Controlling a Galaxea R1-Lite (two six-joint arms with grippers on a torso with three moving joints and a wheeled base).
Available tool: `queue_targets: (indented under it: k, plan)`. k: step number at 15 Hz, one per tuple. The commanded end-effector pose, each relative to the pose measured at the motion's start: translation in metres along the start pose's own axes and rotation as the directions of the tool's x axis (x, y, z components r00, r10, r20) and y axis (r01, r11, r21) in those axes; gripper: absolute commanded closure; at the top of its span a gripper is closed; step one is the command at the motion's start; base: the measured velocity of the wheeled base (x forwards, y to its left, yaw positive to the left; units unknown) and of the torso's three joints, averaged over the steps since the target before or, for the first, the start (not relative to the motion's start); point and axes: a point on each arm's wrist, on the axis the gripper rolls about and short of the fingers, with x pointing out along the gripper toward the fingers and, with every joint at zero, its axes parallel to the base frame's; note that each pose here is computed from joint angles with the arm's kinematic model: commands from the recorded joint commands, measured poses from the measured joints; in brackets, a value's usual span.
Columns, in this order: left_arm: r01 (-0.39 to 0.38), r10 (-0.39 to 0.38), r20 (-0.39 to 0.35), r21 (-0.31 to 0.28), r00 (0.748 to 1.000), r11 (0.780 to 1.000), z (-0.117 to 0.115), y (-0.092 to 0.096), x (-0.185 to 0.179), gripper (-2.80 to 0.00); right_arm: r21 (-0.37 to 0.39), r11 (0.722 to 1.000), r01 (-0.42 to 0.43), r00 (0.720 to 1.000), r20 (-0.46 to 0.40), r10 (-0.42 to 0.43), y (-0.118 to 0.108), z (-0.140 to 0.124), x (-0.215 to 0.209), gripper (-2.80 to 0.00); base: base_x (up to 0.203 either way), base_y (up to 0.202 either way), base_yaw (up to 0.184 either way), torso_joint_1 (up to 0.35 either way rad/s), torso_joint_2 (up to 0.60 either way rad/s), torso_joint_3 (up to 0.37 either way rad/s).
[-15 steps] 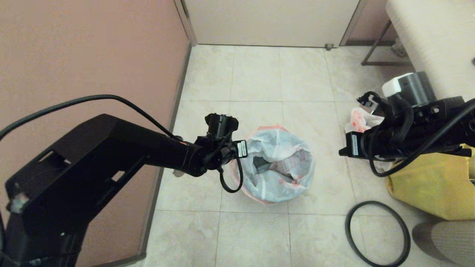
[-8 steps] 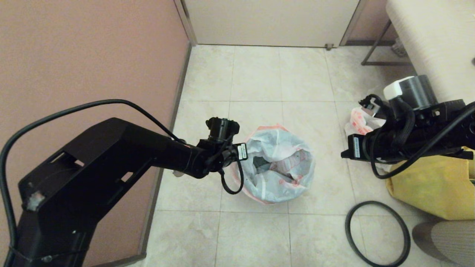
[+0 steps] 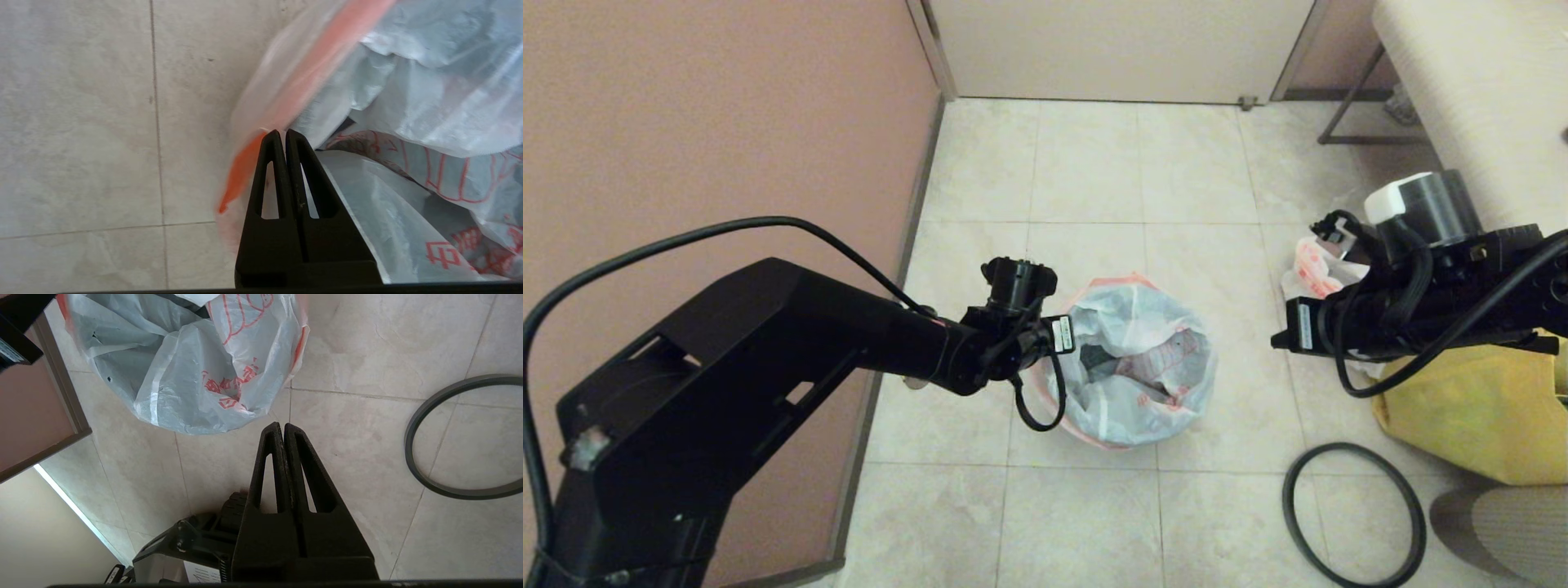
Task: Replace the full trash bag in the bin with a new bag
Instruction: Place the trash can ring on the trash can
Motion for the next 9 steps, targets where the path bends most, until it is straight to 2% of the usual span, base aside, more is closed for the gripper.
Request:
queue_targets:
  k: [1, 4, 7, 9]
  plan:
    - [-0.004, 0.004, -0.01, 0.002, 1.0, 1.0, -0.005, 0.0, 0.005, 0.0, 0.001, 1.0, 0.001, 1.0, -0.005, -0.001, 0.0, 0.0, 0.001, 0.0, 0.0, 0.0, 0.0, 0.0, 0.0, 0.0]
    - [-0.025, 0.025, -0.011, -0.005, 1.0, 1.0, -0.008, 0.006, 0.017, 0.0, 0.003, 1.0, 0.001, 1.0, -0.013, -0.001, -0.001, -0.003, 0.001, 0.0, 0.0, 0.0, 0.0, 0.0, 0.0, 0.0]
    - [-0.084, 0.085, 0.019, -0.02, 0.996, 0.996, -0.006, 0.013, 0.028, 0.0, 0.004, 1.0, 0.001, 1.0, -0.008, -0.001, -0.001, -0.002, -0.001, 0.0, 0.0, 0.0, 0.0, 0.0, 0.0, 0.0]
    - [-0.087, 0.088, 0.017, -0.018, 0.996, 0.996, -0.006, 0.013, 0.028, 0.0, 0.003, 1.0, 0.001, 1.0, -0.006, -0.001, -0.001, -0.002, -0.001, 0.0, 0.0, 0.0, 0.0, 0.0, 0.0, 0.0]
